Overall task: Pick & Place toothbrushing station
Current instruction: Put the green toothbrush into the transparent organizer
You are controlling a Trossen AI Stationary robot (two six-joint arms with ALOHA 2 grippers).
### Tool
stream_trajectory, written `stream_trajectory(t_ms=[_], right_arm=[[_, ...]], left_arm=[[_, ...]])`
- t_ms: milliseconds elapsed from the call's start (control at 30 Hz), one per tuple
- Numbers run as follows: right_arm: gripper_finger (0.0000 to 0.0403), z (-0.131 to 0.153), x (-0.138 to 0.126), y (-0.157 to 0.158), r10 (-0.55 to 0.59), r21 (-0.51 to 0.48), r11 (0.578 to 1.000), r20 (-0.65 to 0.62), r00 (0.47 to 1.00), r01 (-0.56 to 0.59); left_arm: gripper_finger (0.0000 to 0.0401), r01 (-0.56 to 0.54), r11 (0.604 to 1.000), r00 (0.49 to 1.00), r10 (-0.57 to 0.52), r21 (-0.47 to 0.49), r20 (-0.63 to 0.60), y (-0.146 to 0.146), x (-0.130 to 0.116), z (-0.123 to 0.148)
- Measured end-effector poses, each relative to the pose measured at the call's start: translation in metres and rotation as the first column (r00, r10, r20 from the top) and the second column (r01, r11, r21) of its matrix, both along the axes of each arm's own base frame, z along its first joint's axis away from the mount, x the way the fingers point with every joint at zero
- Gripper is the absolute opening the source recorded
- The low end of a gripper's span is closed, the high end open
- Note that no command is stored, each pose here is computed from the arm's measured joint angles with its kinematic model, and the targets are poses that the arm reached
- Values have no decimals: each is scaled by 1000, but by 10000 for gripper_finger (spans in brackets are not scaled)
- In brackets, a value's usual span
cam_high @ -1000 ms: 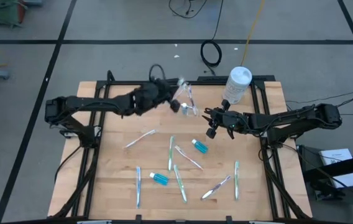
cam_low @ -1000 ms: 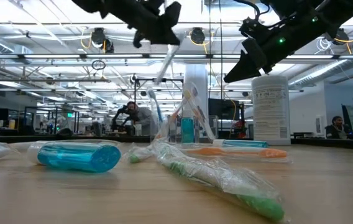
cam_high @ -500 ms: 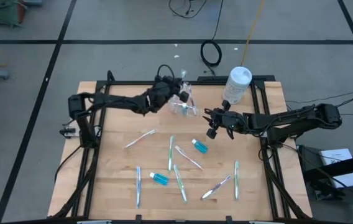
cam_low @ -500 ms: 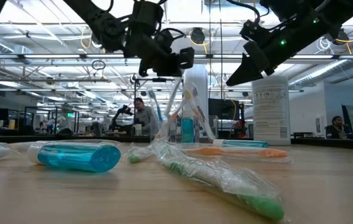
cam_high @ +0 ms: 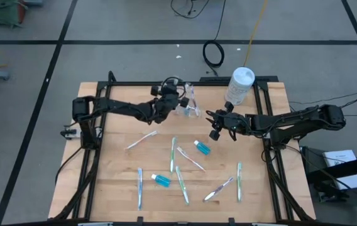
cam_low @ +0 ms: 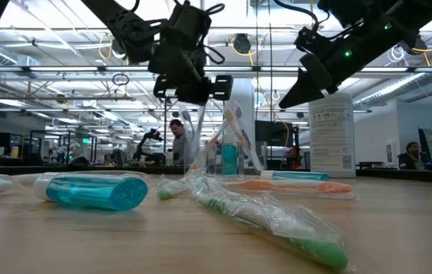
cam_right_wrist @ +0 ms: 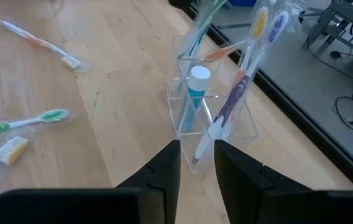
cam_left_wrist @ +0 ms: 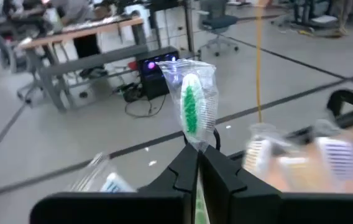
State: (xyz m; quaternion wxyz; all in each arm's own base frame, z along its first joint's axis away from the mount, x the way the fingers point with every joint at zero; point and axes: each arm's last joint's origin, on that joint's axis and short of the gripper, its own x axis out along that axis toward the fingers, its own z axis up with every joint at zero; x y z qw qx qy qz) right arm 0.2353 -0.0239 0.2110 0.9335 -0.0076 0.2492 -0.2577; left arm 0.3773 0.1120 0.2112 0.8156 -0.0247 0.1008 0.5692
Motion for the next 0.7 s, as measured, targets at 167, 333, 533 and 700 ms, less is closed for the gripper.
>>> stream_trajectory(t_ms=[167, 333, 533, 700], right_arm=[[89, 0, 0, 0, 0, 0, 1000, 2, 1000, 0], [89, 0, 0, 0, 1, 0, 1000, 2, 1000, -1], [89, 0, 0, 0, 2, 0, 1000, 3, 1000, -2], [89, 2, 1, 0, 8, -11, 1000, 17, 1000, -7]], left_arm=[[4, 36, 997, 990, -27, -66, 136, 8, -9, -14], [19, 114, 992, 964, -99, -46, 248, 8, -22, -28], [25, 154, 988, 959, -145, -18, 245, -6, -35, -44], [26, 177, 984, 974, -172, -20, 149, -13, -38, -54]])
